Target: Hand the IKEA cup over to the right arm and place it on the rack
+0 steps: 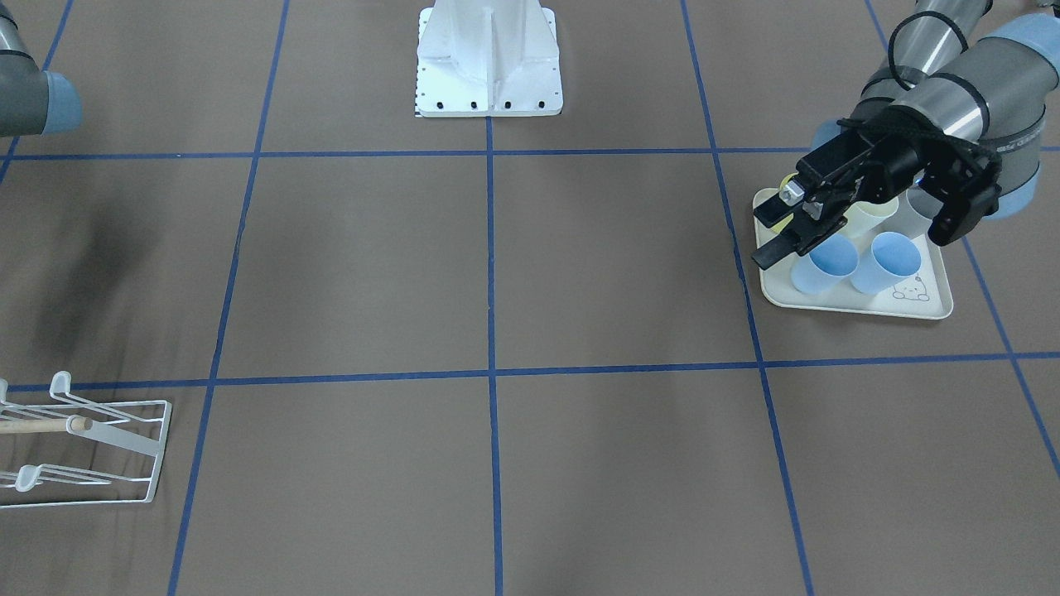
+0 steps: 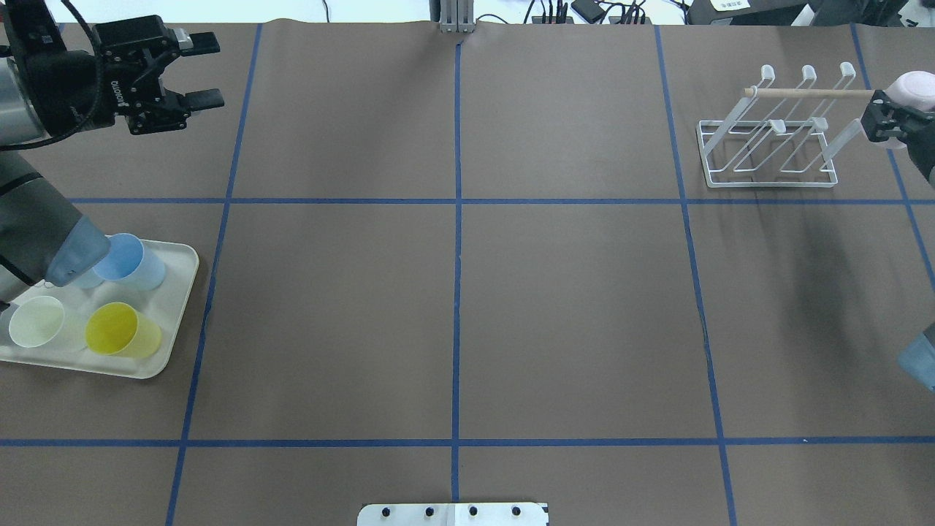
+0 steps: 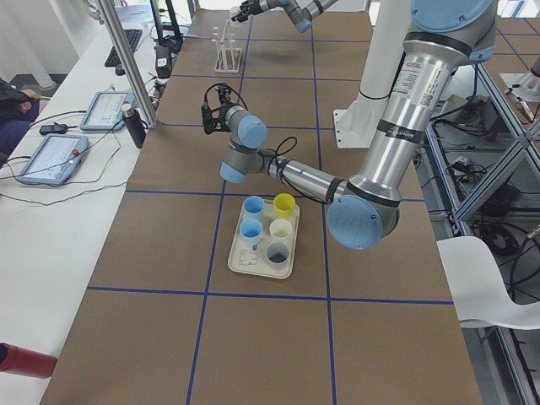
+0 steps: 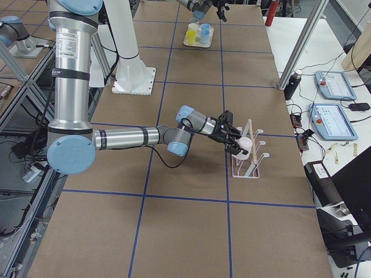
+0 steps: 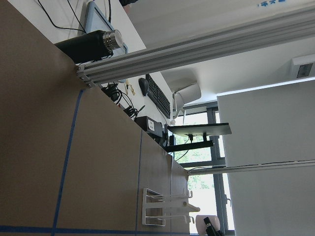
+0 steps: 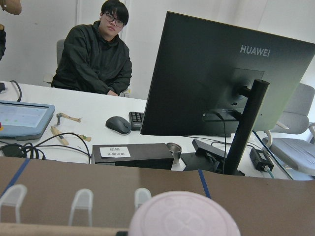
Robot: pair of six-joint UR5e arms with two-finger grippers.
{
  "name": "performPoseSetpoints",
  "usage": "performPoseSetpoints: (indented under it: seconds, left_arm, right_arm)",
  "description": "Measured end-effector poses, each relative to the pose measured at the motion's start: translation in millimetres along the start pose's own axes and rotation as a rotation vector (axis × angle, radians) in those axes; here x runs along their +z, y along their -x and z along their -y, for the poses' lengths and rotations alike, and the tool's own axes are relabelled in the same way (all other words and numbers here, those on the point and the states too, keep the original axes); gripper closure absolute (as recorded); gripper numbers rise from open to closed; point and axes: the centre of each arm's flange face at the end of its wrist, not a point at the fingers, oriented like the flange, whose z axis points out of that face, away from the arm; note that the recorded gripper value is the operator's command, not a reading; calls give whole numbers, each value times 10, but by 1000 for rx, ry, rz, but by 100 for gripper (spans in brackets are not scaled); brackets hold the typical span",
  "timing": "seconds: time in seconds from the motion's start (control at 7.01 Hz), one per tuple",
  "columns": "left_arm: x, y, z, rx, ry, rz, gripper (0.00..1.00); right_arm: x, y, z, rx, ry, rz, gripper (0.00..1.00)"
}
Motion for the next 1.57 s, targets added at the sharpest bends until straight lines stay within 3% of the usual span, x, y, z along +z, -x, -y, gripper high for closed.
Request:
performPoseSetpoints:
  seconds: [0.57, 0.71, 0.86, 1.0, 1.57]
  left_arm:
    - [-79, 72, -12, -5, -3, 10, 0]
    - [-84, 79, -12, -5, -4, 11, 0]
    - [-86, 81, -12, -6, -4, 12, 0]
    - [-87, 82, -12, -6, -4, 12, 0]
    - [-93, 76, -17, -4, 0, 11, 0]
  right_arm:
    - [118, 47, -46, -4, 11, -1, 100]
    - [144, 40, -73, -7, 16, -4, 75]
    - [159, 32, -96, -9, 23, -4, 12]
    - [167, 32, -114, -9, 33, 1, 0]
    - [134, 70, -108, 14, 51, 79, 0]
